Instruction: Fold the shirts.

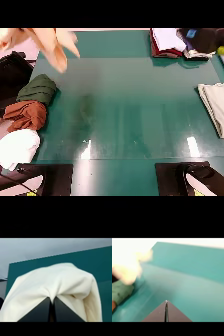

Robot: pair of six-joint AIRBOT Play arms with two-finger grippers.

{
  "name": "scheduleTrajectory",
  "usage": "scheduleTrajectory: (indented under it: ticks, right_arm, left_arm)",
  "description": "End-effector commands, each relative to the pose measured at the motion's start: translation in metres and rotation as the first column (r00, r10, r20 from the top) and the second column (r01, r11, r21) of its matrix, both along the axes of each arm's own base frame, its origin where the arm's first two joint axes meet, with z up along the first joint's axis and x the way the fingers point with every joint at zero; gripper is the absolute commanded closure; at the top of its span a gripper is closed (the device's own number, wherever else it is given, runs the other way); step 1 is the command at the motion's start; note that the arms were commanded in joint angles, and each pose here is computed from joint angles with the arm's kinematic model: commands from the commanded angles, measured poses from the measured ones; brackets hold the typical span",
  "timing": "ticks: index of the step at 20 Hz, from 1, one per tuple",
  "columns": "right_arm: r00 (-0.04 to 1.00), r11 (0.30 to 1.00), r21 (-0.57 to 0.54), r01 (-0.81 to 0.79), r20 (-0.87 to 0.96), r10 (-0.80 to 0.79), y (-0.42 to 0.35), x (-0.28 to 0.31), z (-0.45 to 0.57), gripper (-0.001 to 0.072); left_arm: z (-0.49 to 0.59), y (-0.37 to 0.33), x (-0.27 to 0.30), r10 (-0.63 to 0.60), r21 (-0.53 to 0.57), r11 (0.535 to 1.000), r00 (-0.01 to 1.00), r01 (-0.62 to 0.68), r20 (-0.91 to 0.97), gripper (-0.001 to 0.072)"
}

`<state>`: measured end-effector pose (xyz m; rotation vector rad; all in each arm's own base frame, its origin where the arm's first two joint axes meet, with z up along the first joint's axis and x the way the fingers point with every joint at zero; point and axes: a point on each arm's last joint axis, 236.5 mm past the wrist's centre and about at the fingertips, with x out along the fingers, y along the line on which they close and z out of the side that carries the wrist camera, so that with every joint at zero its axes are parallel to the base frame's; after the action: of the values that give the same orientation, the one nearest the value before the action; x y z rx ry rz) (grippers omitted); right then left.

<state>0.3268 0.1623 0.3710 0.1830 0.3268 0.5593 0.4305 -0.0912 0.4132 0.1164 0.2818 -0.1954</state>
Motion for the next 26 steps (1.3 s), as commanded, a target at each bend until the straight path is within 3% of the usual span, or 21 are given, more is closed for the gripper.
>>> scheduleTrajectory:
  ticks: [1,5,6,7,8,10,14,18,21,26]
  right_arm:
    - [0.995,0.998,-0.045,0.038,0.092,-0.034,-0.015,-0.011,0.037,0.0697]
    - [0.993,0.998,-0.046,0.031,0.113,-0.026,-0.015,-0.021,0.051,0.0697]
    - [0.994,0.998,-0.047,0.028,0.11,-0.022,-0.015,-0.022,0.05,0.0697]
    - [0.995,0.998,-0.052,0.025,0.102,-0.02,-0.015,-0.022,0.048,0.0696]
    - [0.996,0.998,-0.058,0.022,0.092,-0.017,-0.015,-0.023,0.046,0.0697]
    - [0.997,0.998,-0.068,0.015,0.072,-0.01,-0.014,-0.024,0.04,0.0697]
    - [0.998,0.997,-0.076,0.01,0.059,-0.005,-0.013,-0.026,0.037,0.0697]
    - [0.999,0.996,-0.089,0.002,0.034,0.001,-0.013,-0.026,0.03,0.0697]
    - [1.0,0.996,-0.092,0.001,0.03,0.002,-0.013,-0.027,0.029,0.0697]
    - [1.0,0.996,-0.094,0.002,0.027,0.001,-0.013,-0.025,0.028,0.0696]
  left_arm:
    - [-0.031,-0.078,-0.049,-0.219,0.041,0.973,0.967,0.226,-0.127,0.0687]
    - [-0.151,-0.185,-0.089,-0.419,0.067,0.87,0.806,0.488,-0.419,0.0685]
    - [-0.174,-0.212,-0.104,-0.476,0.027,0.835,0.746,0.55,-0.466,0.0634]
    - [-0.191,-0.243,-0.121,-0.544,-0.044,0.796,0.68,0.604,-0.492,0.0297]
    - [-0.202,-0.264,-0.131,-0.591,-0.101,0.766,0.634,0.635,-0.499,0.0139]
    - [-0.206,-0.276,-0.128,-0.608,-0.11,0.756,0.629,0.646,-0.484,0.0139]
    - [-0.217,-0.195,-0.07,-0.393,-0.074,0.902,0.737,0.426,-0.55,0.014]
    - [-0.286,-0.107,-0.056,-0.199,-0.068,0.973,0.654,0.219,-0.73,0.014]
    - [-0.351,-0.091,-0.085,-0.209,-0.171,0.978,0.52,0.12,-0.828,0.0139]
    - [-0.417,-0.133,-0.147,-0.389,-0.389,0.919,0.332,0.069,-0.859,0.0139]
